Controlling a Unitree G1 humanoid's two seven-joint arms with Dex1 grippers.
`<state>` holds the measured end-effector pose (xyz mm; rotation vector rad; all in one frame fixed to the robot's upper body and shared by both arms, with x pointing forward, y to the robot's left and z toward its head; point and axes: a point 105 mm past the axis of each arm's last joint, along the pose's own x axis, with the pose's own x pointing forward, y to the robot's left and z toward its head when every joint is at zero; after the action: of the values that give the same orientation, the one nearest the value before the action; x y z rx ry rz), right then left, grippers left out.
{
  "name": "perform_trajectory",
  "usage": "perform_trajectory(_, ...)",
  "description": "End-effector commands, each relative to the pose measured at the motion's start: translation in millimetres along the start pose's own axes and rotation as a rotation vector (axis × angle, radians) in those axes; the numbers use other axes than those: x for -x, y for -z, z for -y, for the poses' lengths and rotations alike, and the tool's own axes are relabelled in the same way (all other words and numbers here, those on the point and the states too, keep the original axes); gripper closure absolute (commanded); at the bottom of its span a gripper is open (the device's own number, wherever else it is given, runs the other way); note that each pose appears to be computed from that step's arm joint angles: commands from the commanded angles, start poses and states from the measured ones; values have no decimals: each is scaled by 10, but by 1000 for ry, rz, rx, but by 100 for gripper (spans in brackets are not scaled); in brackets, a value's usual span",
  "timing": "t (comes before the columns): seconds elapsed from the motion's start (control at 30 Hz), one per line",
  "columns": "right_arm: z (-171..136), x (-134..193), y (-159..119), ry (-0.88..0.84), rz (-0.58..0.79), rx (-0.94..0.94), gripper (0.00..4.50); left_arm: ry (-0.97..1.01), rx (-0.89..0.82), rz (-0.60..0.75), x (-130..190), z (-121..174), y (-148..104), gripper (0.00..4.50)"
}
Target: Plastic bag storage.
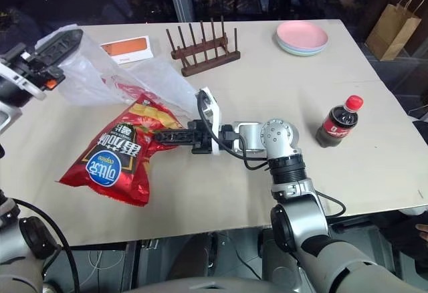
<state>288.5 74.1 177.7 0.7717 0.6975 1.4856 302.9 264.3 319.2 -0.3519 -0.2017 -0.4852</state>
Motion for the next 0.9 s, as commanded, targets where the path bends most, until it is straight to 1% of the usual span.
perform_trajectory(0.03, -116, -185, -75, -70, 29, -4, 444, 60, -45, 21, 96, 164, -112, 450)
perform_trajectory(0.17, -57, -168, -156, -58, 57, -30, 444, 94, -58, -27, 201, 230, -2, 450)
perform_trajectory(0.3, 69, -166, -187, -27, 84, -101, 444, 147, -53, -83, 320, 301, 117, 450)
perform_trajectory(0.37, 145, -172, -237, -1, 119, -138, 444, 168, -46, -118, 384, 329, 176, 450)
perform_trajectory(0.47, 274, -151, -372, 50, 201, -198, 444, 201, -15, -204, 557, 377, 335, 450)
perform_trajectory(0.67, 457, -66, -494, 135, 275, -262, 444, 239, 41, -308, 796, 448, 511, 450)
perform_trajectory(0.8, 515, -5, -536, 161, 300, -283, 444, 221, 28, -401, 917, 438, 717, 450)
perform_trajectory(0.9, 497, -10, -571, 153, 315, -295, 444, 201, 28, -457, 981, 430, 877, 450)
